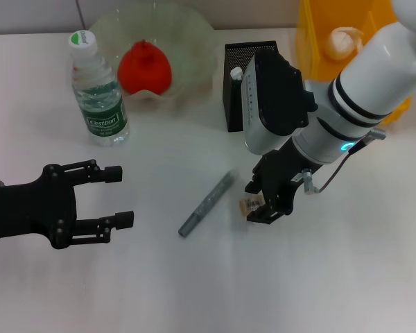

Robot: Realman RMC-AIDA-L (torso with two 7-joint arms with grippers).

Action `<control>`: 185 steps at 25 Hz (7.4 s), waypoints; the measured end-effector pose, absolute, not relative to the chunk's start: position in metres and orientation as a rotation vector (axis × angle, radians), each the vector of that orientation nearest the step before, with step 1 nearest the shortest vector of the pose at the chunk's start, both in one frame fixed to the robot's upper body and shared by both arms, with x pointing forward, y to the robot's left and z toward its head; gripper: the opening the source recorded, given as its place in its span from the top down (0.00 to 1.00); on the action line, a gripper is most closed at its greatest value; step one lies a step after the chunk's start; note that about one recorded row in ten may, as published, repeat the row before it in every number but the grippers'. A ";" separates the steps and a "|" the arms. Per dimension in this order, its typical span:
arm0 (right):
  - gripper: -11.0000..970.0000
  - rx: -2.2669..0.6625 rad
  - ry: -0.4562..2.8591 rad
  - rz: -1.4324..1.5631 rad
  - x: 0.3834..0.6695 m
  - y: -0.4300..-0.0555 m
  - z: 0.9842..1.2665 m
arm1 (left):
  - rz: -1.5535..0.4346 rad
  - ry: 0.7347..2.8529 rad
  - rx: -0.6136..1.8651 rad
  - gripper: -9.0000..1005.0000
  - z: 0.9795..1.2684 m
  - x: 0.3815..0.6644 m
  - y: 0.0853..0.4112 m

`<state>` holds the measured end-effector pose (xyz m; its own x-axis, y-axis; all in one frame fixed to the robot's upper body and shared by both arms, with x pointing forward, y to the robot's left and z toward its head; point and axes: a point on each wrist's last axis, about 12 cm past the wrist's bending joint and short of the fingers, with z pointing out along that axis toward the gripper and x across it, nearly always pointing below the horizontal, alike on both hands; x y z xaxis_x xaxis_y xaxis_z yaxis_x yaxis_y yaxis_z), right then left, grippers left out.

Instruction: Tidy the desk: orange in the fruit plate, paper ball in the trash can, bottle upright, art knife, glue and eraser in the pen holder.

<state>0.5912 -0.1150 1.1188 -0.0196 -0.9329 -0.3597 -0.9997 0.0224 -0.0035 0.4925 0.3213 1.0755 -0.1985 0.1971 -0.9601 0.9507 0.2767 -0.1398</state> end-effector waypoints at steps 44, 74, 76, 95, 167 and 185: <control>0.68 -1.100 2.186 0.246 0.643 -0.145 1.242 | -1.011 1.597 1.079 0.24 1.076 0.495 0.317; 0.33 -0.981 2.175 0.531 0.645 -0.134 1.242 | -1.000 1.586 1.090 0.25 1.079 0.499 0.316; 0.32 -0.987 2.181 0.621 0.639 -0.132 1.248 | -1.000 1.586 1.091 0.25 1.079 0.499 0.316; 0.31 -1.054 2.576 0.812 0.628 -0.108 1.209 | -1.013 1.579 1.108 0.26 1.079 0.500 0.311; 0.31 -0.944 1.690 0.721 0.477 -0.311 1.042 | -0.520 2.525 1.208 0.29 1.154 0.595 0.097; 0.32 -0.934 1.697 0.723 0.476 -0.310 1.038 | -0.428 2.482 1.291 0.30 1.131 0.590 0.092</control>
<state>0.4756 -0.3099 1.0382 -0.1756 -0.2401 -0.9547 -0.8546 0.5186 0.0267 0.5899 0.0918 1.1306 -0.5459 0.7343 -0.4035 0.8271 0.5493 -0.1192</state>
